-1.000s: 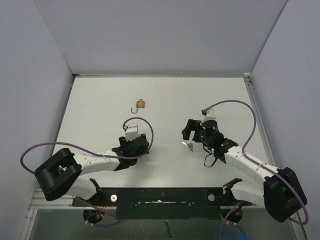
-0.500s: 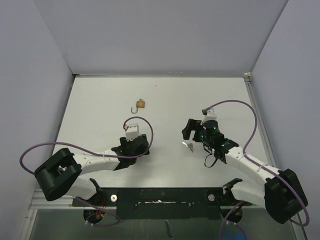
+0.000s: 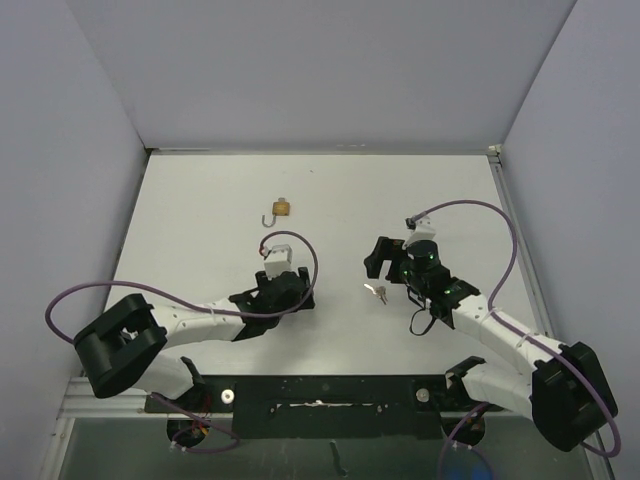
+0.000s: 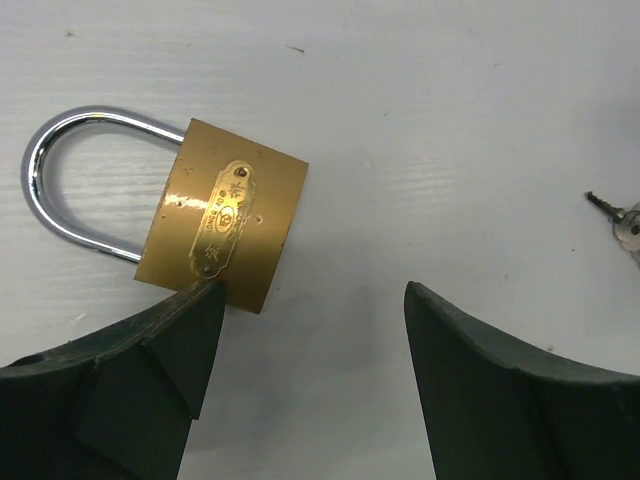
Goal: Unlock with the key
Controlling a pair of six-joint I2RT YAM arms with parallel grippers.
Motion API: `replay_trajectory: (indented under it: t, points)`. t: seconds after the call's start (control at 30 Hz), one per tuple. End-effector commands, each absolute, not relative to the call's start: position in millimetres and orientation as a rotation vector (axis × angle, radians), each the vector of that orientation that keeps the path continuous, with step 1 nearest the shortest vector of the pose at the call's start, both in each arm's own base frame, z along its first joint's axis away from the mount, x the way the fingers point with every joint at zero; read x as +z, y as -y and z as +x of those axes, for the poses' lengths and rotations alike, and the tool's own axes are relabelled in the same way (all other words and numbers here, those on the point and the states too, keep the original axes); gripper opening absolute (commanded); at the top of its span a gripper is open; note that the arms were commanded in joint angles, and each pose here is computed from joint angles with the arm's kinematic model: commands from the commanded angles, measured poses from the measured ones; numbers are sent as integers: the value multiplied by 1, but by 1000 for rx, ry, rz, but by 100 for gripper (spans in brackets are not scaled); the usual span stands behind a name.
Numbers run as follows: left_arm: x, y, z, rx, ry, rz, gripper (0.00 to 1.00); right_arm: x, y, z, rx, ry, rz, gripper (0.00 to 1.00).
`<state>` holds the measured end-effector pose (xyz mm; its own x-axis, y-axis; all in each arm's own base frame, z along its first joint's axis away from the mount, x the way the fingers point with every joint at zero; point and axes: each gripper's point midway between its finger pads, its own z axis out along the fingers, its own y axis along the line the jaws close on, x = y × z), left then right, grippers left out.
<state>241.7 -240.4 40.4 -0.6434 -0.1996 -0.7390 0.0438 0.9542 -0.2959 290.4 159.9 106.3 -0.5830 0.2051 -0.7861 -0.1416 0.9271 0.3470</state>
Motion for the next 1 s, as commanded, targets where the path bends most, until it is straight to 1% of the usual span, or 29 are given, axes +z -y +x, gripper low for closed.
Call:
replay_trajectory:
  t: [0.0,0.2,0.37,0.47,0.57,0.63,0.7,0.8,0.9,0.97]
  points:
    - [68,269,255,-512,-2155,-143,71,123,-161,296,481,-2075,52,98]
    - [77,267,254,-528,-2136,-156,71,122,-158,295,470,-2080,63,97]
    - [114,264,261,-545,-2040,-149,71,111,-148,293,388,-2162,117,98]
    - [134,262,266,-526,-1990,-117,71,97,-142,288,327,-2243,133,100]
    - [146,261,269,-527,-1935,-69,71,87,-145,280,340,-2302,126,95]
    - [150,259,268,-557,-1896,-74,71,83,-150,275,379,-2322,113,87]
    - [153,257,266,-593,-1866,-83,71,78,-153,269,406,-2341,98,81]
    - [151,251,264,-603,-1856,-91,71,77,-158,264,424,-2348,73,80]
    - [139,244,262,-574,-1928,-94,71,82,-159,265,422,-2326,74,80]
    - [127,249,255,-601,-2002,-46,71,85,-159,268,418,-2312,79,82]
